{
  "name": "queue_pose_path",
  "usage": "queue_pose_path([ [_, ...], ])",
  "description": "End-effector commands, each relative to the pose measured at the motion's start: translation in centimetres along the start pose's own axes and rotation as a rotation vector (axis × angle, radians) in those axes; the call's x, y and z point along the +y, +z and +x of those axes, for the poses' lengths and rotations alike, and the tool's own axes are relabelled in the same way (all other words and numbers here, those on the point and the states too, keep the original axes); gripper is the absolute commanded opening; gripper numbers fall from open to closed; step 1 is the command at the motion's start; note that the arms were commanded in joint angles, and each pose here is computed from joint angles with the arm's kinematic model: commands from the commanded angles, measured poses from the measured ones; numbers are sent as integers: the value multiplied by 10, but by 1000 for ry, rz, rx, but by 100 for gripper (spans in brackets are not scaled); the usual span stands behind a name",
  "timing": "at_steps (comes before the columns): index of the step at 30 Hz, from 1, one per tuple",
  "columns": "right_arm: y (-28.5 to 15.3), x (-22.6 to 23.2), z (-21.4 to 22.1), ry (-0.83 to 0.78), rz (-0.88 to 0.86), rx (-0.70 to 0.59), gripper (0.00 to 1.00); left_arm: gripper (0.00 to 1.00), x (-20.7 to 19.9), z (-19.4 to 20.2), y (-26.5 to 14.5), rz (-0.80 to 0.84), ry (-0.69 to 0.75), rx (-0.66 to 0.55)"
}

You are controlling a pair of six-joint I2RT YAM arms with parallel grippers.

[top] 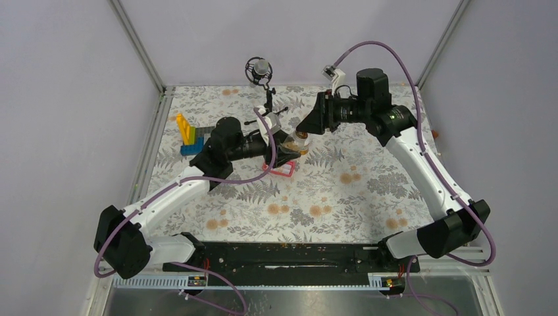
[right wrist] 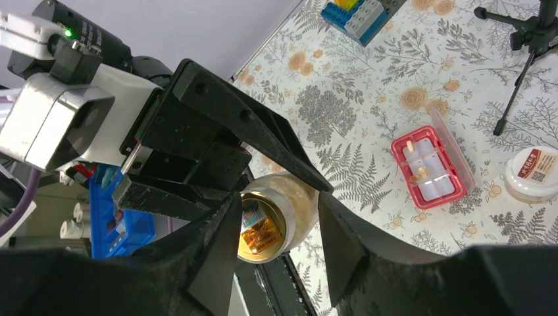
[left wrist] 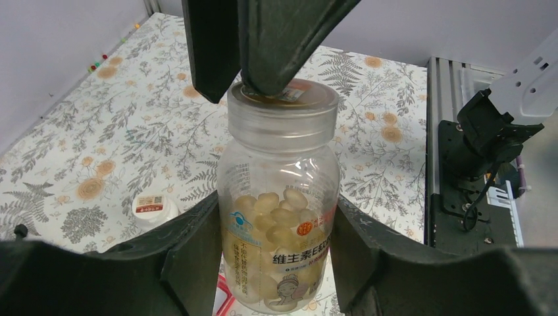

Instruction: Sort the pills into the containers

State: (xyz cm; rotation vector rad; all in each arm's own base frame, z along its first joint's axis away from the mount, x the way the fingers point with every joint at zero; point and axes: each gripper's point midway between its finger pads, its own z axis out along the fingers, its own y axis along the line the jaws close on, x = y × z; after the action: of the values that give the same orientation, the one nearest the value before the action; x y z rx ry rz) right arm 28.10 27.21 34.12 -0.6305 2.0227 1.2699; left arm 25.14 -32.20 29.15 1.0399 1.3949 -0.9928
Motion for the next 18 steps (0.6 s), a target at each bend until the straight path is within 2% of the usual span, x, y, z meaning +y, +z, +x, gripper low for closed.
queue_pose_path([
  [1,6,3,17,-49,-21,43,52,0,6,-51,0,-15,78,-145],
  [8,6,-7,27,-73,47,66,55,0,13,-59,-2,-40,48,-182],
  [13,-4,-7,-4,-22,157,-19,81,0,10,-48,-3,-25,42,-163],
  [16,-7,3,-21,-3,157,-58,91,0,7,-39,-3,-11,35,-140],
  [18,-6,9,-22,-13,124,-52,94,0,6,-36,-3,-8,31,-130],
])
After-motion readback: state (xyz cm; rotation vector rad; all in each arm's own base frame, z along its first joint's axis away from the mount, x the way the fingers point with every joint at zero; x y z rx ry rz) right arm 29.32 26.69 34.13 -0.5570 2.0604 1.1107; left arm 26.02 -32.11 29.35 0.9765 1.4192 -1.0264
